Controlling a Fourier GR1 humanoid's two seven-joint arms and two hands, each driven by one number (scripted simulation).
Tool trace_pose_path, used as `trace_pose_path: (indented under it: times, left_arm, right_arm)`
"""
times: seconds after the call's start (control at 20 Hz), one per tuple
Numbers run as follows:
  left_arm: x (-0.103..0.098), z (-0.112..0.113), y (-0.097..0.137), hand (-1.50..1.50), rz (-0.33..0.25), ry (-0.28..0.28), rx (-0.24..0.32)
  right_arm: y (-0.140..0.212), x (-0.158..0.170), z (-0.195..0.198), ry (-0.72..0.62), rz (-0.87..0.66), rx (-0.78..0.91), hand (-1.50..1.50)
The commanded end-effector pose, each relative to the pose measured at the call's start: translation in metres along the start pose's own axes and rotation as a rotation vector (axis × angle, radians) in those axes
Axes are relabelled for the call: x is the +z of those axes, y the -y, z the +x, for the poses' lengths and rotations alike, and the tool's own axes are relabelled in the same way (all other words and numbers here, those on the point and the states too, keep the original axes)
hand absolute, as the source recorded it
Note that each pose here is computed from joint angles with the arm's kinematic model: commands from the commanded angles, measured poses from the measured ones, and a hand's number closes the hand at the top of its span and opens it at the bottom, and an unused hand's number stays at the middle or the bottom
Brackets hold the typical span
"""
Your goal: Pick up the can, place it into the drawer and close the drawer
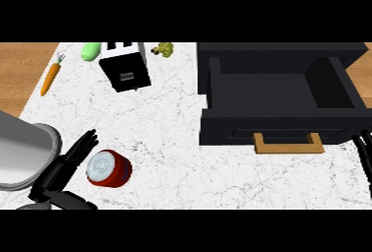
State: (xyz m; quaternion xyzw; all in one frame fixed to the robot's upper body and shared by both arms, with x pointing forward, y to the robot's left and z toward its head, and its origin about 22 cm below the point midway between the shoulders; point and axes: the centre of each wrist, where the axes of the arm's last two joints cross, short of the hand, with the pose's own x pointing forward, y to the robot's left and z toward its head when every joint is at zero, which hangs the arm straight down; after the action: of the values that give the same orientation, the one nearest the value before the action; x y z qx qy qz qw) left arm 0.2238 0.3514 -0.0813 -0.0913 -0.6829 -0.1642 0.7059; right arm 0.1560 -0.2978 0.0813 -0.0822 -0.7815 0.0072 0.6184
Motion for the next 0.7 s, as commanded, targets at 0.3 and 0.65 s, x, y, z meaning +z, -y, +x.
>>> trace_pose_path:
  times: [0.3,0.65]
  left_arm:
    - [-0.031,-0.008,0.005,-1.50,0.003,0.028,0.009]
    - [-0.029,-0.022,0.021,-1.50,-0.011,0.014,0.009]
  right_arm:
    - [0.000,0.001,0.000,0.025,0.004,-0.017,-1.50]
    - [0.009,0.013,0.004,-0.008,-0.002,-0.005,-1.50]
